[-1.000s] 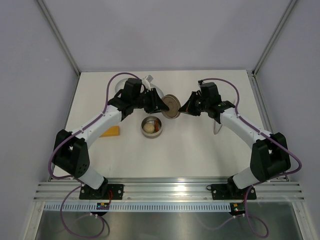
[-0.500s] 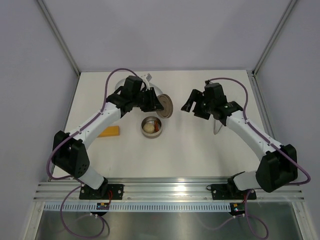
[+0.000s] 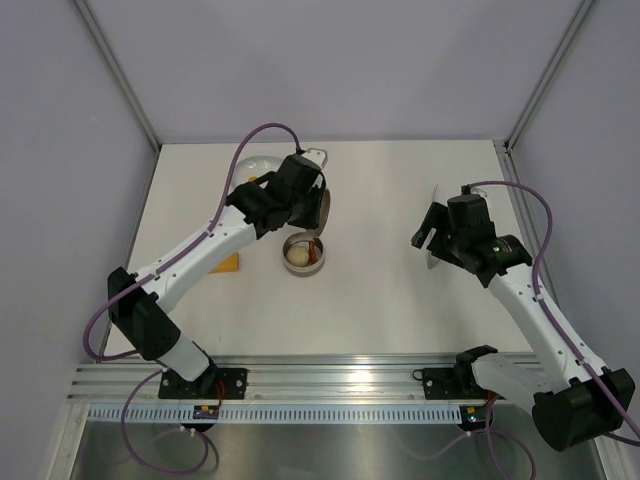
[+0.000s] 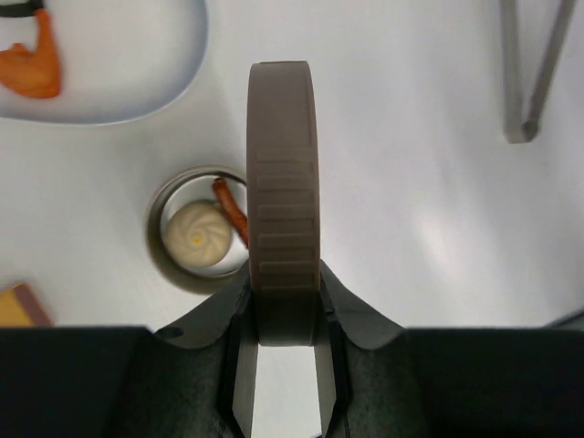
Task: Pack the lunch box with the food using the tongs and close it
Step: Close the box lid on the packing box.
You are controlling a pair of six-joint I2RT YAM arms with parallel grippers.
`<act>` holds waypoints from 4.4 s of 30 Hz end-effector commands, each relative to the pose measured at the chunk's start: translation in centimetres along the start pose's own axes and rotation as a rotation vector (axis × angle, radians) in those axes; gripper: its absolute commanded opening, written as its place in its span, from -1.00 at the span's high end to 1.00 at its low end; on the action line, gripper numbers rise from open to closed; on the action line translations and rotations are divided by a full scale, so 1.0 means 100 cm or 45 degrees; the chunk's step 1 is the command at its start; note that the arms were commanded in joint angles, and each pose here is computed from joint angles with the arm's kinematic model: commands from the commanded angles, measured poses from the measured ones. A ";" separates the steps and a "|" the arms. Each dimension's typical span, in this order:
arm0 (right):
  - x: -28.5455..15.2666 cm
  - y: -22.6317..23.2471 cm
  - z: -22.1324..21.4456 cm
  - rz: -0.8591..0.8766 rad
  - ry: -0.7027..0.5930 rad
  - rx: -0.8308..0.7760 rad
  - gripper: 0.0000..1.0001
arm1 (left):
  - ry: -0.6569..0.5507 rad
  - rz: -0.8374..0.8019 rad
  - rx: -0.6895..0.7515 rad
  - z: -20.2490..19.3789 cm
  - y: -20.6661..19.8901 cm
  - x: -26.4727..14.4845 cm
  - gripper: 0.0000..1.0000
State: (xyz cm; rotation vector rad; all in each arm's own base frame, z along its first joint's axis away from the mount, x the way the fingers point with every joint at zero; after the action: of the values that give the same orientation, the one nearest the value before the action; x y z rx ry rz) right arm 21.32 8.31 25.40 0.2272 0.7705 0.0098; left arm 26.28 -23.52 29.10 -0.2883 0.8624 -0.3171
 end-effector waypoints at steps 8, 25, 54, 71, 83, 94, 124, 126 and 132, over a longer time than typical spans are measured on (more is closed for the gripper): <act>0.005 -0.005 -0.011 -0.024 0.042 -0.003 -0.68 | -0.216 0.619 0.374 -0.003 0.014 -0.024 1.00; 0.009 -0.006 -0.019 -0.017 0.064 0.009 -0.68 | -0.248 1.070 0.789 -0.053 -0.007 0.029 0.96; 0.007 -0.008 -0.019 -0.034 0.059 0.006 -0.67 | -0.109 1.113 0.948 -0.105 0.003 0.082 0.81; 0.007 -0.008 -0.021 -0.025 0.063 0.014 -0.67 | -0.062 1.151 0.998 -0.117 0.011 0.094 0.69; 0.005 -0.008 -0.021 -0.021 0.058 0.013 -0.67 | -0.056 1.142 0.983 -0.116 0.010 0.091 -0.11; -0.001 -0.008 -0.017 -0.016 0.033 0.018 -0.67 | 0.008 1.071 0.959 -0.114 0.007 0.084 -0.72; -0.007 -0.008 -0.014 -0.022 0.017 0.024 -0.65 | 0.326 0.500 0.715 -0.098 -0.012 0.061 -0.98; -0.007 -0.008 -0.014 -0.021 0.014 0.021 -0.66 | 0.326 0.497 0.712 -0.097 -0.013 0.058 -0.98; -0.007 -0.008 -0.015 -0.023 0.015 0.028 -0.65 | 0.331 0.438 0.675 -0.092 -0.018 0.049 -0.98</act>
State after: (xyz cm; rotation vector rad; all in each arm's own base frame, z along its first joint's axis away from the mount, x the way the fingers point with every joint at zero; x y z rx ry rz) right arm 19.61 7.90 23.50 0.2242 0.8308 0.0026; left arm 21.88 -27.60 17.94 0.4952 1.0661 -0.1841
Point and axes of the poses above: each gripper's point midway between its finger pads, its own x axis out along the fingers, its own y axis along the line the jaws close on, z = x × y, the point moved 9 cm from there along -x, back along the fingers, and after that the axes turned 14 degrees about -x, right-handed, at the moved point
